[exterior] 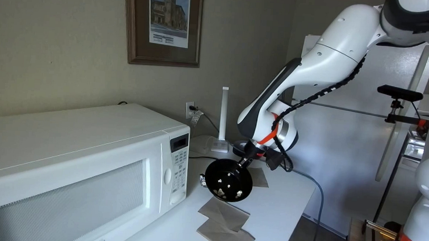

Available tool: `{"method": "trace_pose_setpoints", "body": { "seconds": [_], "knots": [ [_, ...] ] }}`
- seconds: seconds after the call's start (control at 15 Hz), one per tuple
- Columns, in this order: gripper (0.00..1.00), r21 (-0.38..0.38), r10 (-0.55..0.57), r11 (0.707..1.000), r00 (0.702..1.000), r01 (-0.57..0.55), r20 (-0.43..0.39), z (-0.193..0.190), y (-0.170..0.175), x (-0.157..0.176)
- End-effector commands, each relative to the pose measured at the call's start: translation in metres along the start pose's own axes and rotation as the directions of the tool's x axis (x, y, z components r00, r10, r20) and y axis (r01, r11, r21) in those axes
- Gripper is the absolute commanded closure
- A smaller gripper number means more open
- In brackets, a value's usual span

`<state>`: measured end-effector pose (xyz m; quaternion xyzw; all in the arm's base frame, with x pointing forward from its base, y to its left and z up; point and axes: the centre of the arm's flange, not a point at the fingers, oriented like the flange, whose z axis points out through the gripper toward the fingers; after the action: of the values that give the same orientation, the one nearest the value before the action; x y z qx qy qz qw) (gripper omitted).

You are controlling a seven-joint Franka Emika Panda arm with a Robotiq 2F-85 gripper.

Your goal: Pour the contents of the black bowl onto the brown paper

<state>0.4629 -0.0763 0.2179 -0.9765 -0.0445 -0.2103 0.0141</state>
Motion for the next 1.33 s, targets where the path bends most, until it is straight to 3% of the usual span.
{"method": "trace_pose_setpoints", "body": {
  "seconds": [0.0, 0.27, 0.53, 0.87, 1.27],
  "knots": [
    [0.98, -0.009, -0.026, 1.000, 0.999, 0.025, -0.023, -0.006, -0.002, -0.001],
    [0.98, -0.052, -0.084, 0.995, 0.994, 0.080, -0.072, -0.019, -0.009, 0.004],
    [0.98, -0.132, -0.139, 0.983, 0.987, 0.128, -0.081, -0.025, -0.009, 0.001],
    [0.98, -0.173, -0.192, 0.969, 0.977, 0.174, -0.090, -0.029, -0.017, -0.010],
    [0.98, -0.258, -0.289, 0.933, 0.950, 0.252, -0.116, -0.031, -0.031, -0.015]
  ]
}}
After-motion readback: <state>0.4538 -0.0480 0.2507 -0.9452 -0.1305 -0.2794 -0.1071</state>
